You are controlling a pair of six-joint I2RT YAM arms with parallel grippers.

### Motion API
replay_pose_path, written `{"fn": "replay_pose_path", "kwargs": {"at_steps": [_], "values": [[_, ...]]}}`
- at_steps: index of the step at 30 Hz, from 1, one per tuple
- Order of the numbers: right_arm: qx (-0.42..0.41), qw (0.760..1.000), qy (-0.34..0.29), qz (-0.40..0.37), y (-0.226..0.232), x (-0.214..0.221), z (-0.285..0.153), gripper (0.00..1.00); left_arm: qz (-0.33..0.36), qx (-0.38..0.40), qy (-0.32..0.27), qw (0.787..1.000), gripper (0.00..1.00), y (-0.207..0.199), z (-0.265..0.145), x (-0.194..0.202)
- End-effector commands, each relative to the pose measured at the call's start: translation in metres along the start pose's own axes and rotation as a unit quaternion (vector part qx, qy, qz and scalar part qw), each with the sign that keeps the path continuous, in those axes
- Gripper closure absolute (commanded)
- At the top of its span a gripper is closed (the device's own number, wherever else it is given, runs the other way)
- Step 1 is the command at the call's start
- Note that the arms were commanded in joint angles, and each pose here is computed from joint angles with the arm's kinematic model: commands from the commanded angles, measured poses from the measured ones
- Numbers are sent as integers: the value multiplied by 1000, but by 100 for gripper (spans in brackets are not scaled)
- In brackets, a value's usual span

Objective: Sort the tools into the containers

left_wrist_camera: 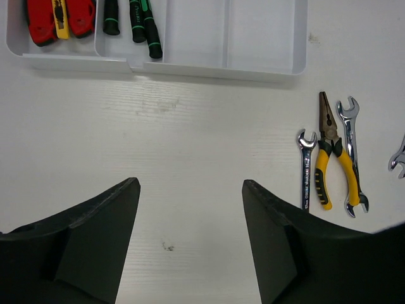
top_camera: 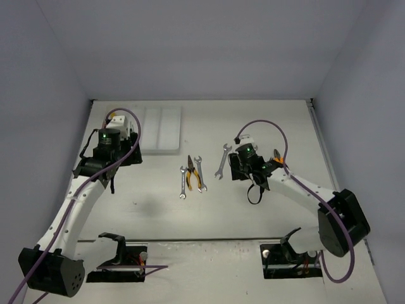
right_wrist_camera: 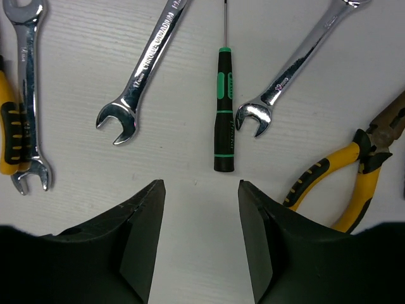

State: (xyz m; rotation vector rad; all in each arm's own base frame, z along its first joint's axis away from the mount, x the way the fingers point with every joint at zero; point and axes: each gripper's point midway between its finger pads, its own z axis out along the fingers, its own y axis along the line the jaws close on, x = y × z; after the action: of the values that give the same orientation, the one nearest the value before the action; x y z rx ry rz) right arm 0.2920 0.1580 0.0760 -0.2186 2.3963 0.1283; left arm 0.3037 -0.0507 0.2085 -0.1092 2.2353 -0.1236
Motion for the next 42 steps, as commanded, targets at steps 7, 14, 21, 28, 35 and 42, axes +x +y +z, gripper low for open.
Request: {"fn": "replay_pose_path", "kwargs": {"at_steps": [7, 14, 21, 28, 35, 42], "values": [[11, 1000, -8, 18, -7, -21, 47, 57, -5, 17, -89, 996, 36, 0, -26, -35], [6, 999, 21, 26, -3, -8, 70, 63, -9, 16, -92, 996, 36, 1, -27, -35], [-3, 999, 32, 29, 3, 3, 75, 96, -15, 43, -91, 995, 36, -9, -25, -36], [-59, 997, -55, 17, 38, -38, 27, 100, -85, 181, -93, 975, 36, -71, -33, -46], [-170, 967, -178, 66, 96, -89, -49, 100, -90, 281, -130, 947, 36, -160, -51, -63], [-278, 920, -255, 108, 132, -119, -105, 100, -99, 335, -156, 924, 36, -214, -61, -74]]}}
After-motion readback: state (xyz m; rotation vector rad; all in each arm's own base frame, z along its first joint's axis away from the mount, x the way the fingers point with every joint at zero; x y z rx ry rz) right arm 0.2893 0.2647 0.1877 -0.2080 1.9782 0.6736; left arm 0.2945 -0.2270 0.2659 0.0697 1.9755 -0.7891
